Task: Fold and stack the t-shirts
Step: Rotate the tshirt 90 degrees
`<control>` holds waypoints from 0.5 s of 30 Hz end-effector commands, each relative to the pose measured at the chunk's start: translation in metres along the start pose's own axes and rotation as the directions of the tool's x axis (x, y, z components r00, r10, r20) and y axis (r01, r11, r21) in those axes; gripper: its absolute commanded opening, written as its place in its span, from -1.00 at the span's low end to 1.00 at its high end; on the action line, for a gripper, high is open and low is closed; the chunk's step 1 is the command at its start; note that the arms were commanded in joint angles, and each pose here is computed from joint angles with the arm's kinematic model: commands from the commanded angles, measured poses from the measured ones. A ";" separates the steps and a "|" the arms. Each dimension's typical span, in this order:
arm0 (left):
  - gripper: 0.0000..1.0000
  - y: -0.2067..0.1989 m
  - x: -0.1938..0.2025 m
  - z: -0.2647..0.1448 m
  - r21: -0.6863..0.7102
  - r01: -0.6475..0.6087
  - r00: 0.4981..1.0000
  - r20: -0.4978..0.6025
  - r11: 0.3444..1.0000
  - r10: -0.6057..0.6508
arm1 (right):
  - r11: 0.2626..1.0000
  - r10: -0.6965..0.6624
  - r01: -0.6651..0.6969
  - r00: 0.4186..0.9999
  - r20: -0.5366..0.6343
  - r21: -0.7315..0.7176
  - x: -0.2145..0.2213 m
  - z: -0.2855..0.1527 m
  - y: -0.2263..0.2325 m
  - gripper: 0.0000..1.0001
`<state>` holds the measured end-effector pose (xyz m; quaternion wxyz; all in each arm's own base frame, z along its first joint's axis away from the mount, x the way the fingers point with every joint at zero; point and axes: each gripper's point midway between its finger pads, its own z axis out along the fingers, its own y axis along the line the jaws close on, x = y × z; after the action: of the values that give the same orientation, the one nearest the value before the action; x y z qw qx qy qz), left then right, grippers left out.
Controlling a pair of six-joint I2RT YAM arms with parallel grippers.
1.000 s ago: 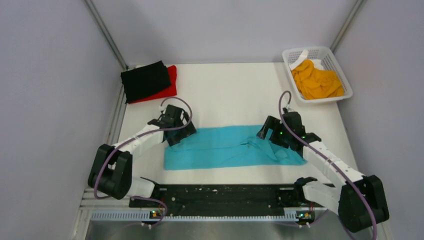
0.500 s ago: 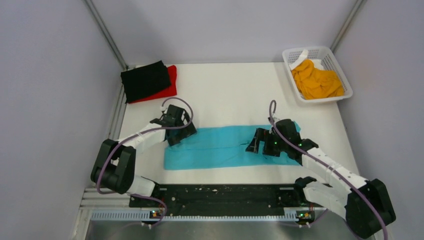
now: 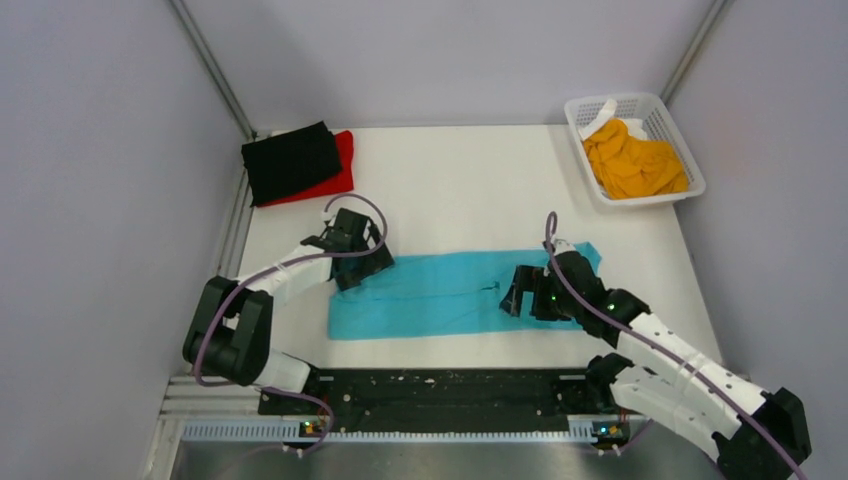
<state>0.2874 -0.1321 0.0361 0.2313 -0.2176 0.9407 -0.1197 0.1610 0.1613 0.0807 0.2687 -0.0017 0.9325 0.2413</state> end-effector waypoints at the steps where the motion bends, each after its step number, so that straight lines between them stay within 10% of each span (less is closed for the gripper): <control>1: 0.98 -0.011 -0.002 0.003 0.046 -0.010 1.000 -0.006 0.999 0.010 | 0.985 0.093 -0.118 0.978 0.187 0.125 -0.052 0.007 -0.010 0.98; 15: 0.96 -0.019 0.066 -0.009 0.106 0.074 0.991 -0.123 0.992 -0.061 | 0.930 0.306 -0.349 0.909 0.282 0.115 -0.139 0.109 -0.056 0.98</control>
<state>0.2818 -0.1489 0.0366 0.2405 -0.2179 0.9322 -0.1600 0.2756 0.1393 0.0372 0.2865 0.2032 0.9205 0.1712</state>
